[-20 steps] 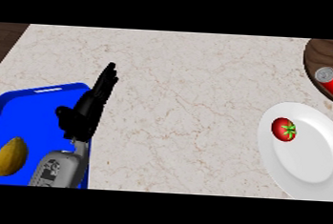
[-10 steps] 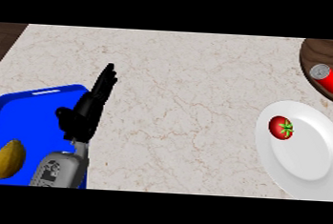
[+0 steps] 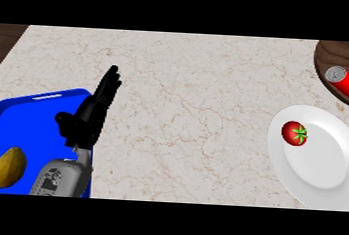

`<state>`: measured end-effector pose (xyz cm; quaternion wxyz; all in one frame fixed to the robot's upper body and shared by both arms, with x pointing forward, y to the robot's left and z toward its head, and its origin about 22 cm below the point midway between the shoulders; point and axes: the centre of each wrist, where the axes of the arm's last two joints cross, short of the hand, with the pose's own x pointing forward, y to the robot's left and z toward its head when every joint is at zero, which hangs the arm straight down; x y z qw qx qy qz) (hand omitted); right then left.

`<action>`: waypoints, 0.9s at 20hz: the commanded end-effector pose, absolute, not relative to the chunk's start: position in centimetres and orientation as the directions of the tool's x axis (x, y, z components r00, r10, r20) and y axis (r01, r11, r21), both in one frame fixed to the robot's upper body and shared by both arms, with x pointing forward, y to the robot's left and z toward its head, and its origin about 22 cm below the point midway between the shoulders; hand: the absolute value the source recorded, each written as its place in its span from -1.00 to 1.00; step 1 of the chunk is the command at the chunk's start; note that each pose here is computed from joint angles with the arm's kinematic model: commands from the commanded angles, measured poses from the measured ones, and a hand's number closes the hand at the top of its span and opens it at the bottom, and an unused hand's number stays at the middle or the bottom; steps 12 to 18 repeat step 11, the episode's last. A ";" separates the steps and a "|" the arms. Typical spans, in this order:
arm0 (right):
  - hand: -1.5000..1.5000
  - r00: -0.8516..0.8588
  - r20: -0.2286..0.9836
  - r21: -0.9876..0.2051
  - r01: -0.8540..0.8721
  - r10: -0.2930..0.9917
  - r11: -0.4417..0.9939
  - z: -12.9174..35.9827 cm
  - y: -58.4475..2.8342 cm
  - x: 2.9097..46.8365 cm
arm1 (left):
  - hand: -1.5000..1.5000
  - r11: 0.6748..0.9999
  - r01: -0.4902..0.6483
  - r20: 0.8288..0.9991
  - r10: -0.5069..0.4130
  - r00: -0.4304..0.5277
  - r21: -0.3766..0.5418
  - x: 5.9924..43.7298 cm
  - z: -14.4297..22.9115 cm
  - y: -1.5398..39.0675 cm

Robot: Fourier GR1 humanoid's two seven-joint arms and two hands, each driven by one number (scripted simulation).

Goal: Pick the can from the plate and place it in the bowl

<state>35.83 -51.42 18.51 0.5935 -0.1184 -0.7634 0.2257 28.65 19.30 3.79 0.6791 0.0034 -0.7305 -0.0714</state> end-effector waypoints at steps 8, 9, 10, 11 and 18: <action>-1.00 -0.320 0.924 -0.309 -0.303 0.209 0.902 18.1 -53.3 33.9 | 0.00 0.991 0.079 0.992 -0.100 -0.080 0.106 28.3 4.0 20.0; -1.00 -0.313 0.922 -0.325 -0.307 0.228 0.894 18.7 -52.7 34.5 | 0.00 0.989 0.103 0.993 -0.096 -0.073 0.104 28.6 3.9 19.4; -1.00 -0.303 0.925 -0.322 -0.315 0.227 0.893 18.1 -53.1 34.0 | 0.00 0.990 0.089 0.992 -0.104 -0.074 0.110 28.3 3.8 20.0; -1.00 -0.310 0.923 -0.328 -0.322 0.228 0.888 19.1 -53.4 33.8 | 0.00 0.992 0.083 0.994 -0.091 -0.066 0.096 28.7 3.6 19.4; -1.00 -0.310 0.923 -0.328 -0.322 0.228 0.888 19.1 -53.4 33.8 | 0.00 0.992 0.083 0.994 -0.091 -0.066 0.096 28.7 3.6 19.4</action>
